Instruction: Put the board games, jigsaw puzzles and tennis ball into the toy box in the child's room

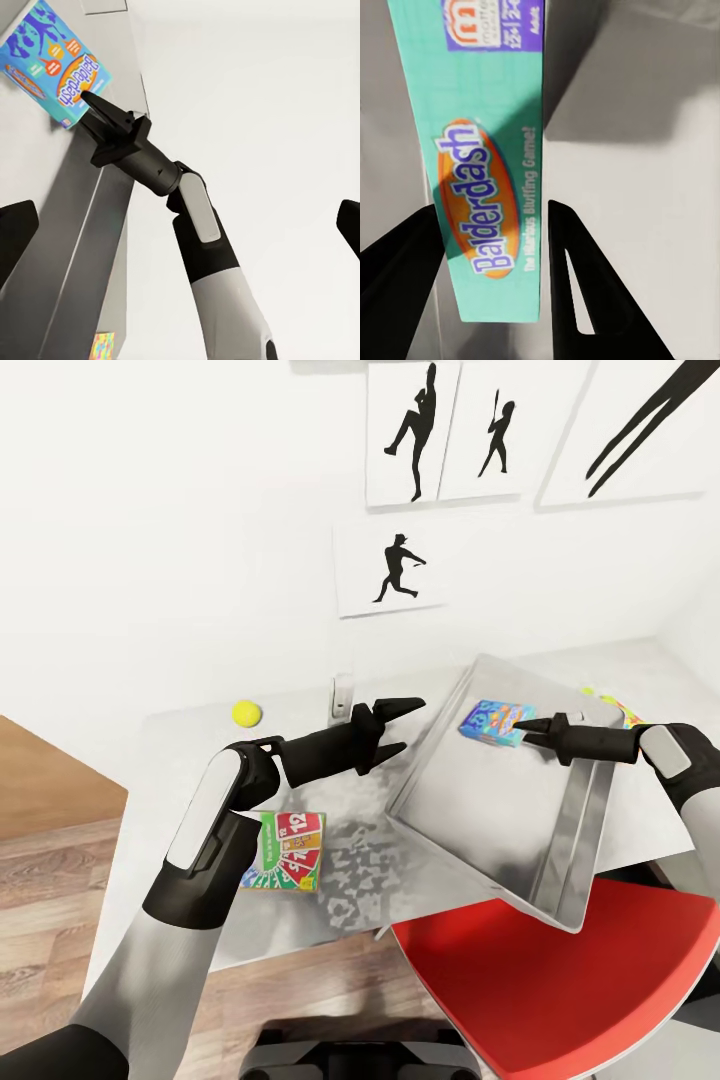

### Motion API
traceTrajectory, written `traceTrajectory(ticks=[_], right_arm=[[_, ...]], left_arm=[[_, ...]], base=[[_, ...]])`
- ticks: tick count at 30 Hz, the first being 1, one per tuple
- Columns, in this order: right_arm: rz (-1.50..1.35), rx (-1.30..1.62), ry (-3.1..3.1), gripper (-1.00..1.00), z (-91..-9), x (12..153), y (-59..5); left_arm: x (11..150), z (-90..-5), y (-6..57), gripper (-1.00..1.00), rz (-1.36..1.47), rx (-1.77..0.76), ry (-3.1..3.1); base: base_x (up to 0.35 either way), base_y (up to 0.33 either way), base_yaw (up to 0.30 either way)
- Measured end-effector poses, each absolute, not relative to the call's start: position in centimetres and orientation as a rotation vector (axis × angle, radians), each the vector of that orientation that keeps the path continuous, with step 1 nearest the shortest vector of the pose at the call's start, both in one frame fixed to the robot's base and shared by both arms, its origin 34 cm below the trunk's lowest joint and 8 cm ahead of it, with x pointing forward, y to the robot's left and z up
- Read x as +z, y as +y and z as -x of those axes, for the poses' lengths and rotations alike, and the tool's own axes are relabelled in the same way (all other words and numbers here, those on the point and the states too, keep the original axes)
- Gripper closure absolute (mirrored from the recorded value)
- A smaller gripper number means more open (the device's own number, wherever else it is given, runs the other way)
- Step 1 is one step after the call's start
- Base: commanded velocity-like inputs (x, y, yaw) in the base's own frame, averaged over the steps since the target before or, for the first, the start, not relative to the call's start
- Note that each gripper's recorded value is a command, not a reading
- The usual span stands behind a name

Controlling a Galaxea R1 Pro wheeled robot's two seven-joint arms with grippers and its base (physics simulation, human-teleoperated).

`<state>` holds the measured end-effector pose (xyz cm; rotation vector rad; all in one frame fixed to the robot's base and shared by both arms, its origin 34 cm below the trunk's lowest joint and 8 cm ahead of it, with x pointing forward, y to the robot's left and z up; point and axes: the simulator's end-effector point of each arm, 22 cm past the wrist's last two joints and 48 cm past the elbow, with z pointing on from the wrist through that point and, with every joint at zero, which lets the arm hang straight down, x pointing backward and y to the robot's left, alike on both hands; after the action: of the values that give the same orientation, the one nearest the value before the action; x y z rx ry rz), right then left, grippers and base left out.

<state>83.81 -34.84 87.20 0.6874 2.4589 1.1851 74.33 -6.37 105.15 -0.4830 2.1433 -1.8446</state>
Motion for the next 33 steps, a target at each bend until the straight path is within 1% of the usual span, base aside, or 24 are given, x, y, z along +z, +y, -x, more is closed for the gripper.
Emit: traceTrajectory(ticks=[1, 33], right_arm=[[-0.655, 1.088, 2.535, -1.0, -83.0, 85.7, -35.6], [-0.594, 1.063, 2.503, -1.0, -84.3, 87.4, -35.9]], left_arm=[[105.1, -74.4, -6.4, -1.0, 0.484, -1.845, 2.144], [105.0, -74.3, -6.3, -1.0, 0.486, -1.843, 2.146]], base=[[0.0, 0.0, 0.0], [0.0, 0.0, 0.0]])
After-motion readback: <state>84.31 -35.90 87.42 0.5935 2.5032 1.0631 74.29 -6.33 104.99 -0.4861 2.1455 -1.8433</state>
